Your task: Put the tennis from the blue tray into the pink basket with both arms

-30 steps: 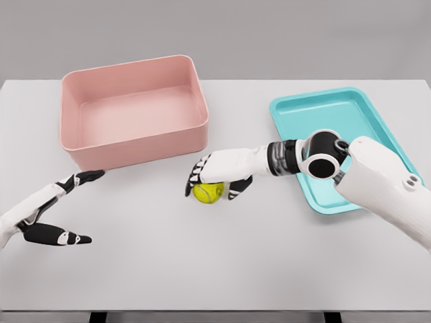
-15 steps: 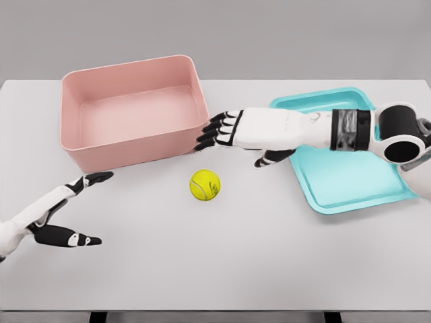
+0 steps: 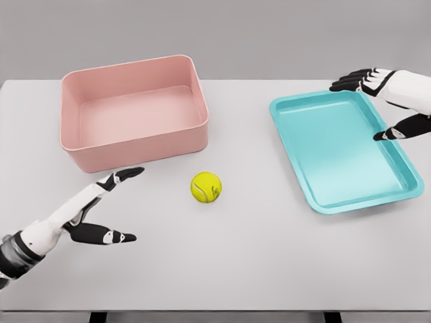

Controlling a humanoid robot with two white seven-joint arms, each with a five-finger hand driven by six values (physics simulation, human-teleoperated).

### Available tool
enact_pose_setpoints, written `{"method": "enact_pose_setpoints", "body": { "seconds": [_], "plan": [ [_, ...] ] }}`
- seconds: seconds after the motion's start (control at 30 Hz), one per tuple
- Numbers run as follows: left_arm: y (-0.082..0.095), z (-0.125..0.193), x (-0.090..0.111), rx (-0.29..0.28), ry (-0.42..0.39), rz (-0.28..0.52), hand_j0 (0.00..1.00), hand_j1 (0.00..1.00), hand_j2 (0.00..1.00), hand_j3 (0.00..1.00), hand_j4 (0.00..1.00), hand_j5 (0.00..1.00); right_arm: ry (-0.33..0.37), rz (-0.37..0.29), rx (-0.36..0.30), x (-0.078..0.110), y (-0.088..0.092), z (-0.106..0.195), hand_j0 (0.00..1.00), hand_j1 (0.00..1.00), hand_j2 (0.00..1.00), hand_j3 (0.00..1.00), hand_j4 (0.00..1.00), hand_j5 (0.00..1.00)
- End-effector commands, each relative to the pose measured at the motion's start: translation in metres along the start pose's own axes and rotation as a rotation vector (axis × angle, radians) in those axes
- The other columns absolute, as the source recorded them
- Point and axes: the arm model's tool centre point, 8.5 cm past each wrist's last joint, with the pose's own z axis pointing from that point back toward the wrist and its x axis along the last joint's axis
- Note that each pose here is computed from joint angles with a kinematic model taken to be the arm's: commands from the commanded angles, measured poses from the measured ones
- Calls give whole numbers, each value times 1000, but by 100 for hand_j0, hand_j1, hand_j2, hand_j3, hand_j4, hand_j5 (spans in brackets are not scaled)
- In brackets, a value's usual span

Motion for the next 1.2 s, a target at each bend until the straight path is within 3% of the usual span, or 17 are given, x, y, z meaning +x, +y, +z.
{"method": "enact_pose_setpoints", "body": {
  "seconds": [0.0,0.07,0.23,0.4,0.6,0.67,0.8,1.17],
  "plan": [
    [-12,-6,-1,12,-20,37,100,100,100,100,100,100,-1,-10,-13,0,-2,1,100,100,100,100,100,100],
    [-13,-14,1,27,-46,47,100,100,100,100,100,100,-17,-66,-16,-2,20,-8,100,100,100,100,100,100],
    [-21,-26,4,36,-82,77,100,100,100,100,100,100,-18,-107,11,-1,43,-9,100,100,100,100,100,100],
    [-22,-35,10,41,-107,99,100,100,100,100,100,100,-25,-99,7,2,40,-10,100,100,100,100,100,100],
    [-23,-48,-5,34,47,163,100,100,100,100,100,100,-30,-112,15,2,47,-12,100,100,100,100,100,100],
    [-24,-49,-14,29,134,177,100,100,100,100,100,100,-30,-110,16,3,46,-12,100,100,100,100,100,100],
    [-24,-53,-20,23,198,184,100,100,100,100,100,100,-30,-110,16,3,46,-12,100,100,100,100,100,100],
    [-32,-78,-15,-12,171,143,100,100,100,100,100,100,-57,-88,23,13,43,-14,100,100,100,100,100,100]
  ]
}}
